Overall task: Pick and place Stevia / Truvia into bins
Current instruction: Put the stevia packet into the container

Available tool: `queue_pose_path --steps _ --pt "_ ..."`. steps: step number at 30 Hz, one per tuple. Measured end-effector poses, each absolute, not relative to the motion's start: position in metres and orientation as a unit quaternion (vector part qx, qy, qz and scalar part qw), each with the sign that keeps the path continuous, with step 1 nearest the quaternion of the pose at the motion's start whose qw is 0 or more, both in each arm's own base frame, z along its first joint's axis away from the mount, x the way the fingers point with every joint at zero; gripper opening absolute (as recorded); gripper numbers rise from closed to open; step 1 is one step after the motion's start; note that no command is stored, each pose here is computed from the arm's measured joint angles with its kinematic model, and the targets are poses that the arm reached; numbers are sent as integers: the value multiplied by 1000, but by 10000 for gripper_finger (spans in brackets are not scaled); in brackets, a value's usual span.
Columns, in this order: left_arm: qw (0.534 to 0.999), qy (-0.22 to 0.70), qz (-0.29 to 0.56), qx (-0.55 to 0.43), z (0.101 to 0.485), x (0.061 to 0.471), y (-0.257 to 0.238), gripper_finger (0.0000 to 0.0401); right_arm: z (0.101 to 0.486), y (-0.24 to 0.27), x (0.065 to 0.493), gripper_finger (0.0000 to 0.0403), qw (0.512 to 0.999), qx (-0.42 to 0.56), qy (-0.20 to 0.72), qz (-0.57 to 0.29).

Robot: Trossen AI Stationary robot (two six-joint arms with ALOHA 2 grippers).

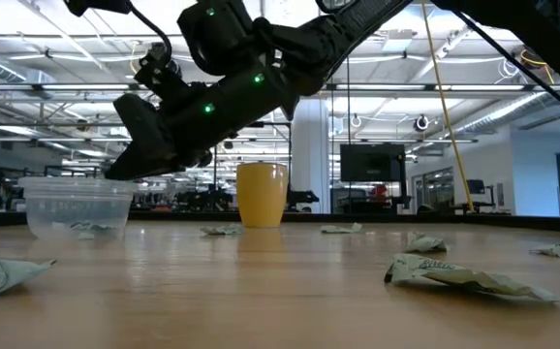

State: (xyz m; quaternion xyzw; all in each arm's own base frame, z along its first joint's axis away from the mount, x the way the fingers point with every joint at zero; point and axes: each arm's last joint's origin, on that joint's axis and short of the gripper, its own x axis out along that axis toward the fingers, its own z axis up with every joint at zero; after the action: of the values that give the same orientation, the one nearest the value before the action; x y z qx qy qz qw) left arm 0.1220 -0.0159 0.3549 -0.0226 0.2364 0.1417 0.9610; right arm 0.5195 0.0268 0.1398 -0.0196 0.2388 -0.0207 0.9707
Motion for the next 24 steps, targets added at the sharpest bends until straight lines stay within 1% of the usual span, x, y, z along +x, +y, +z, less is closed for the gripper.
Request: queue_pose_path --steps 5,8,10,13,17,20,24 --pt "960 240 142 -21 354 124 -16 161 140 26 520 80 972 -20 232 -22" --pt "960 239 142 -23 354 123 -16 161 143 26 522 96 976 -26 216 -20" --pt "960 239 143 -27 354 123 -16 161 153 27 521 103 978 -43 205 -15" --pt "960 236 147 -43 354 123 -16 161 182 32 515 106 980 -64 189 -8" --pt "958 232 153 -70 354 123 -16 161 234 44 493 102 976 -65 206 7" --pt "957 240 141 -78 353 127 -18 161 266 53 469 98 966 -74 246 21" --pt "954 264 137 -46 347 139 -21 161 315 60 428 93 959 -65 272 31"
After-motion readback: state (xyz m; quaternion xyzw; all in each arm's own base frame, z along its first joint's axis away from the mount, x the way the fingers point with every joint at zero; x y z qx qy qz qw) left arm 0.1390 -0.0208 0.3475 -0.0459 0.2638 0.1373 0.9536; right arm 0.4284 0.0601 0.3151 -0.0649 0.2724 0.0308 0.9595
